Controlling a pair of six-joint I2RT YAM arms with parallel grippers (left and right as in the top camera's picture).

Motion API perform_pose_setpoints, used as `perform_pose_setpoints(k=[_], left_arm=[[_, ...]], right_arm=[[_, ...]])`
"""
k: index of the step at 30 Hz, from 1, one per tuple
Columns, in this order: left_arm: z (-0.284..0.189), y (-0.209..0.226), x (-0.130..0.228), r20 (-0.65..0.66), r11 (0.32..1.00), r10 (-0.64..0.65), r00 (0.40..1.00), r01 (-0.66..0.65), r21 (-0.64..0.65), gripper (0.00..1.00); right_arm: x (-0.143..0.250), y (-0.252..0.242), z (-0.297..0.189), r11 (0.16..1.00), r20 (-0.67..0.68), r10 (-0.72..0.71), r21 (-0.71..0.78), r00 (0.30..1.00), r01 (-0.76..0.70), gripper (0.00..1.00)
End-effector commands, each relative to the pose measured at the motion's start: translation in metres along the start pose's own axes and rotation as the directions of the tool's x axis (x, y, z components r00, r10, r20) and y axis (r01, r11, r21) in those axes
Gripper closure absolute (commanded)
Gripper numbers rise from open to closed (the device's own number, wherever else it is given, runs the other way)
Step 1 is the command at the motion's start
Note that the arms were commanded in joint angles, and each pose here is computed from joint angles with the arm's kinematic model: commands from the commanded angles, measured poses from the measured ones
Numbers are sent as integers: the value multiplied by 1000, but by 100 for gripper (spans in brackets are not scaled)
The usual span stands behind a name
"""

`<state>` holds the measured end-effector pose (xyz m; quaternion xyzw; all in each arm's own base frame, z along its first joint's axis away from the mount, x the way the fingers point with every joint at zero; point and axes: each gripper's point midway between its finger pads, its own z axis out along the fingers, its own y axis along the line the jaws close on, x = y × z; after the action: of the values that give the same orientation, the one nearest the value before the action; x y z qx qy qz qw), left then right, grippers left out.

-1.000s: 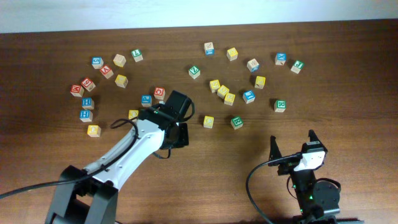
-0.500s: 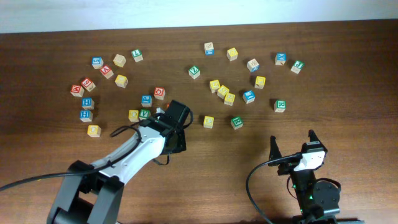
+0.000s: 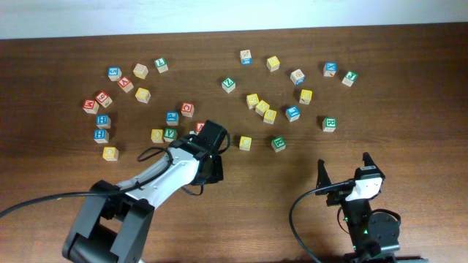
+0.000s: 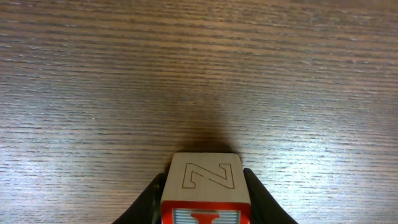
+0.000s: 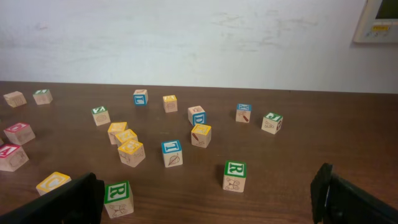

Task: Spell out ICRA
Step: 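Carry the red I block forward and set it on the open table, then move the left gripper back toward the yellow C block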

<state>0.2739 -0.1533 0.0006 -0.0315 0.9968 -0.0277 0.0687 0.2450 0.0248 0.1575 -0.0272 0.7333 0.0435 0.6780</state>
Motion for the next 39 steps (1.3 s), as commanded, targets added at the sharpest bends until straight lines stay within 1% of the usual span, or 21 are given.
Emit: perform_pose_setpoints(k=[1,4,6,7,8,12,13,18,20,23,26,28,30,32,33,36,39], left_arm=[[6,0,6,-22,1000,-1,1000,1,-5,72],[6,0,5,-19,1000,6,1000,-6,-8,70],[5,0,5,-19,1000,6,1000,-7,-7,65],[5,0,5,-19,1000,6,1000,-7,-7,62],[5,0,5,-18,1000,6,1000,-7,-7,57],[1,-3,0,-9,1000,21,1000,-21,0,47],[-2,-5,-2,-7,1000,22,1000,-22,2,41],[-22,-14,-16,-2,1000,26,1000,-26,5,42],[-35,-20,-26,14,998,58,998,-59,14,41],[-75,-29,-53,62,995,94,994,-96,34,38],[-127,-27,-81,121,997,48,991,-56,58,39],[-156,-19,-96,169,997,13,986,-26,74,38],[-174,0,-113,233,999,-22,972,12,45,35],[-177,27,-121,264,997,-56,963,66,-27,11],[-175,38,-121,255,995,-73,964,89,-52,2],[-171,61,-118,225,987,-118,967,139,-82,0],[-165,84,-120,221,975,-166,961,193,-109,1]], right_arm=[[3,0,0,1000,-5,7,0,1000,-7,2],[3,0,0,1000,-5,7,0,1000,-7,2],[3,0,0,1000,-5,7,0,1000,-7,2],[3,0,0,1000,-5,7,0,1000,-7,2],[3,0,0,1000,-5,7,0,1000,-7,2],[3,0,0,1000,-5,7,0,1000,-7,2],[3,0,0,1000,-5,7,0,1000,-7,2],[3,0,0,1000,-5,7,0,1000,-7,2],[3,0,0,1000,-5,7,0,1000,-7,2],[3,0,0,1000,-5,7,0,1000,-7,2],[3,0,0,1000,-5,7,0,1000,-7,2],[3,0,0,1000,-5,7,0,1000,-7,2],[3,0,0,1000,-5,7,0,1000,-7,2],[3,0,0,1000,-5,7,0,1000,-7,2],[3,0,0,1000,-5,7,0,1000,-7,2],[3,0,0,1000,-5,7,0,1000,-7,2],[3,0,0,1000,-5,7,0,1000,-7,2]])
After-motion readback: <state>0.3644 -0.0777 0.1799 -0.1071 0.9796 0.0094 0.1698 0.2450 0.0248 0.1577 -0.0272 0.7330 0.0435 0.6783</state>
